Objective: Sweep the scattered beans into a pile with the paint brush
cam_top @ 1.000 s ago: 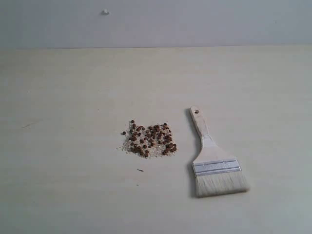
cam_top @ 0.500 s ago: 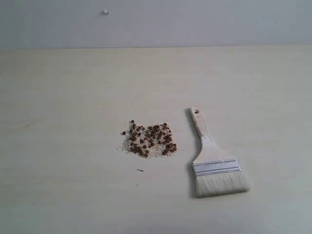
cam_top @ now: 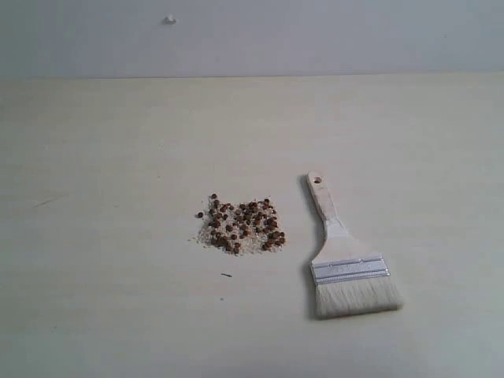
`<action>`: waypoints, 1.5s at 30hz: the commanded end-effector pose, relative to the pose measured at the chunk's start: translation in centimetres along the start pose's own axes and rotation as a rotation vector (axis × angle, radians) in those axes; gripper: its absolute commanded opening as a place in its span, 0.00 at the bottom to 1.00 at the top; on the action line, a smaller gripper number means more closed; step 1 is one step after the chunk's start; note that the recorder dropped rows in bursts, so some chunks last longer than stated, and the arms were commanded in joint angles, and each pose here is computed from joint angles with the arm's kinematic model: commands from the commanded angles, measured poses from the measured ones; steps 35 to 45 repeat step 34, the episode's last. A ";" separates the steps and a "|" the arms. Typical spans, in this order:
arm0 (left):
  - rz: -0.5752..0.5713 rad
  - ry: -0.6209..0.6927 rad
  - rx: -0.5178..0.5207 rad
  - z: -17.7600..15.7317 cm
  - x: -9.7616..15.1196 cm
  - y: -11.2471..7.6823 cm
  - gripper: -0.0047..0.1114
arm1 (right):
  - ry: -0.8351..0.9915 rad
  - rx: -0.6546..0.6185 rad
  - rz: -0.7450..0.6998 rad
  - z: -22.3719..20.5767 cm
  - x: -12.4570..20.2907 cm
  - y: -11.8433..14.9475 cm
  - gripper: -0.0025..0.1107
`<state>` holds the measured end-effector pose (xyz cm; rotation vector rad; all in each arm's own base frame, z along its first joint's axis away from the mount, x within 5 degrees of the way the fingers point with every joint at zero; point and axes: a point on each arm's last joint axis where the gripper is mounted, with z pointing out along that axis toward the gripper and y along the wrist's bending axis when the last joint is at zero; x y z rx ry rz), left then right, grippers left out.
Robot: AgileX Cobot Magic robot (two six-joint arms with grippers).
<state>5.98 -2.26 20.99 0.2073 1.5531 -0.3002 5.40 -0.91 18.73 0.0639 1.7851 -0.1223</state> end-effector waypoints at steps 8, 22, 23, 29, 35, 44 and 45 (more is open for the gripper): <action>0.001 -0.003 0.007 -0.1 0.1 0.0 0.04 | -0.003 -0.002 -0.005 0.0 0.1 0.0 0.02; 0.001 -0.003 0.007 -0.1 0.1 0.0 0.04 | -0.003 -0.002 -0.005 0.0 0.1 0.0 0.02; 0.001 -0.003 0.007 -0.1 0.1 0.0 0.04 | -0.003 -0.002 -0.005 0.0 0.1 0.0 0.02; 0.001 -0.003 0.007 -0.1 0.1 0.0 0.04 | -0.003 -0.002 -0.005 0.0 0.1 0.0 0.02; 0.001 -0.003 0.007 -0.1 0.1 0.0 0.04 | -0.003 -0.002 -0.005 0.0 0.1 0.0 0.02; 0.001 -0.003 0.007 -0.1 0.1 0.0 0.04 | -0.003 -0.002 -0.005 0.0 0.1 0.0 0.02; 0.001 -0.003 0.007 -0.1 0.1 0.0 0.04 | -0.003 -0.002 -0.005 0.0 0.1 0.0 0.02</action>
